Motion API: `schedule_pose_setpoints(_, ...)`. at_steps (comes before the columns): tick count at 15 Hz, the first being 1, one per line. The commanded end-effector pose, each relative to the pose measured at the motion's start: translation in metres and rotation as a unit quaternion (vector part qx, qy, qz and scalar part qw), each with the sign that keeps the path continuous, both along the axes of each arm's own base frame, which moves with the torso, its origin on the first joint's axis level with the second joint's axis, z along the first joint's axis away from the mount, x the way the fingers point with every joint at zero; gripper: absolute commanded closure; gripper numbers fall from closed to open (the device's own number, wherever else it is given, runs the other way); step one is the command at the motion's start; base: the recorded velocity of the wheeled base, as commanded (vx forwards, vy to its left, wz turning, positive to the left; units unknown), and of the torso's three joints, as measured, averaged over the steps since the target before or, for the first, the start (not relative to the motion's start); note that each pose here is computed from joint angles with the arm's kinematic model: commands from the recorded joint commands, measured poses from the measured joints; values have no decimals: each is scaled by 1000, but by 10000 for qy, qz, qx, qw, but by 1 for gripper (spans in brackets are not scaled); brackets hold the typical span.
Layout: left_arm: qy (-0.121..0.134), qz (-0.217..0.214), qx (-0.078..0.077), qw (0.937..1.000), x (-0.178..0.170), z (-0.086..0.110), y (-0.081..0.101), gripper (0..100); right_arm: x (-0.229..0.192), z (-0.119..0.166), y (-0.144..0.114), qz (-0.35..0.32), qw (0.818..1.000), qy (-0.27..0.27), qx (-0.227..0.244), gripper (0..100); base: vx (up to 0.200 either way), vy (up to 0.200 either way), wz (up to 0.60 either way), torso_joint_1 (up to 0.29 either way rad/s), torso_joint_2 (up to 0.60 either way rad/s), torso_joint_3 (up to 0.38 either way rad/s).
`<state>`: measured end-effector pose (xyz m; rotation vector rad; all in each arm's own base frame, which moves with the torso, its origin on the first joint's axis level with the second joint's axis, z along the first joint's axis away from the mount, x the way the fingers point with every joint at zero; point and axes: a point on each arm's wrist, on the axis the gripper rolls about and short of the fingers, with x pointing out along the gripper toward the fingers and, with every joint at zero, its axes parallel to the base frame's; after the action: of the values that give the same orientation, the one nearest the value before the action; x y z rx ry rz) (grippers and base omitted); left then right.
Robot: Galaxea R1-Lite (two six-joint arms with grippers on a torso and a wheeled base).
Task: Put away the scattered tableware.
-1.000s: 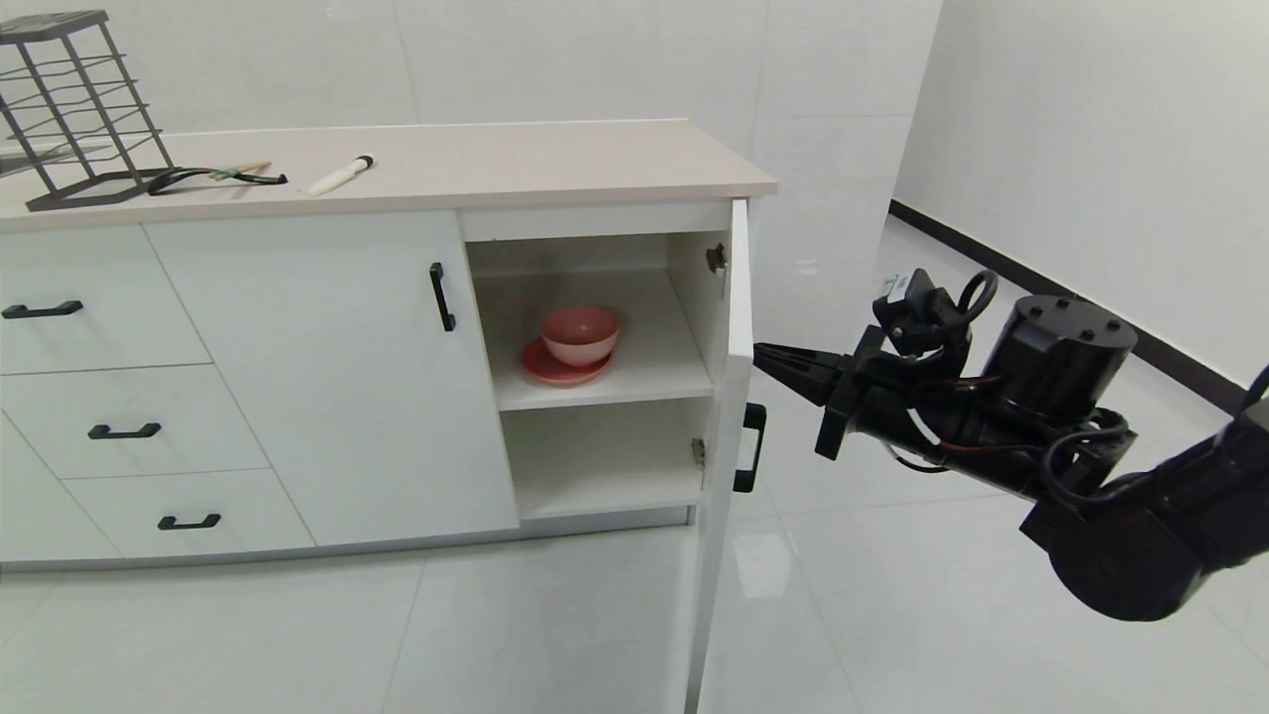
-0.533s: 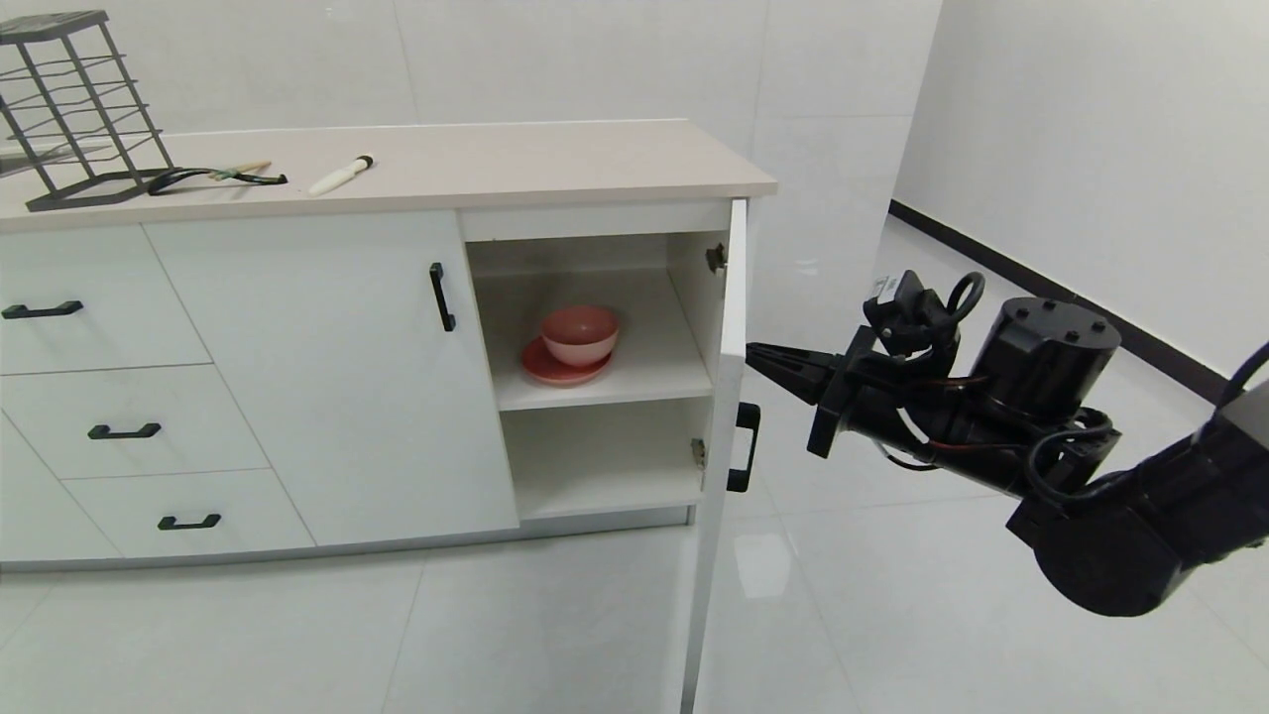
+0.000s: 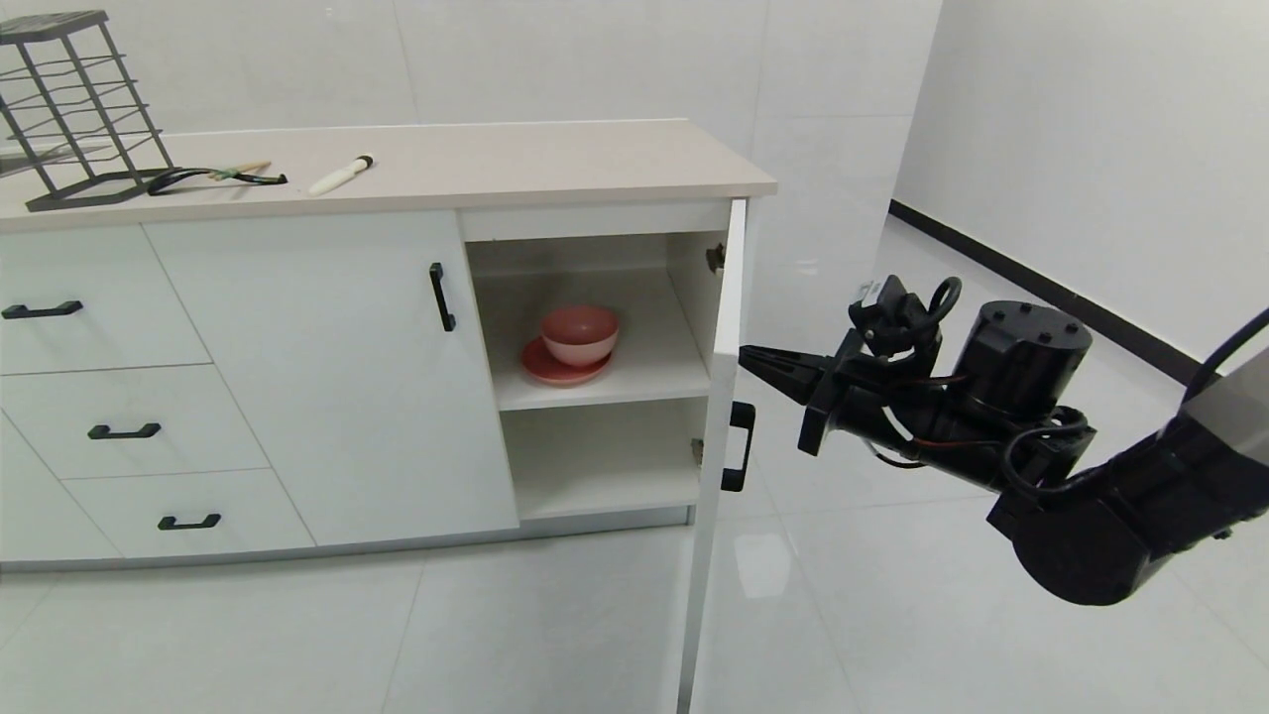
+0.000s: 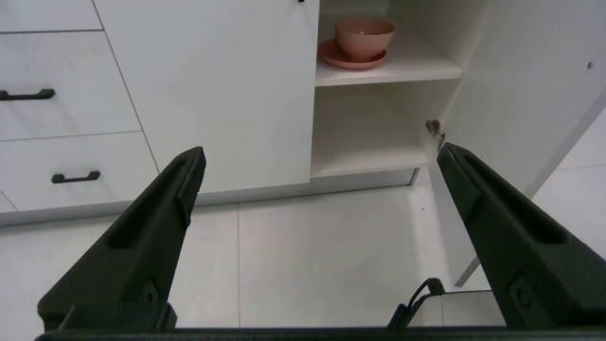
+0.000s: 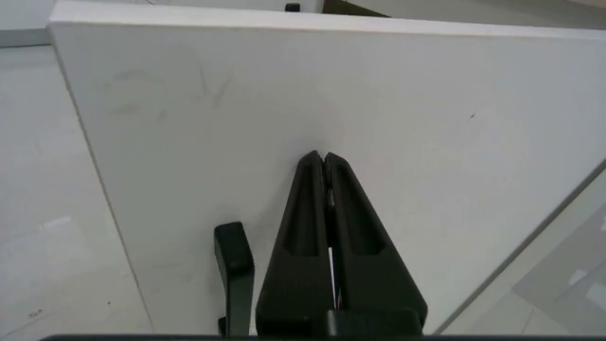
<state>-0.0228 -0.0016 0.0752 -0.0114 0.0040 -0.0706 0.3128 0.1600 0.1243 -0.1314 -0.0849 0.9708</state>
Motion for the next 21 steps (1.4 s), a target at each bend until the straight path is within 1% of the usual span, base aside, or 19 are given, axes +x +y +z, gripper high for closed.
schedule_pose_setpoints(1,5,0,-5,10000,0,0,0,0,1,-2,-1,-13,10000,18,-11,100,-200,0,0,2,2,7)
schedule_pose_setpoints(7,5,0,-5,10000,0,0,0,0,7,-3,-1,-51,10000,-10,2,100,0,0,0,0,0,0)
schedule_pose_setpoints(12,5,23,-5,10000,0,0,0,0,14,-5,7,10,10000,-65,21,100,0,0,0,0,0,0)
schedule_pose_setpoints(14,7,31,-28,10000,0,0,0,0,19,-5,14,56,9999,-120,48,100,0,0,0,0,0,0)
schedule_pose_setpoints(19,7,31,-28,10000,0,0,0,0,26,-13,32,249,9993,-239,153,100,0,0,0,0,0,0)
schedule_pose_setpoints(21,7,31,-28,10000,0,0,0,0,35,-18,50,389,9984,-333,244,100,0,0,0,0,0,0)
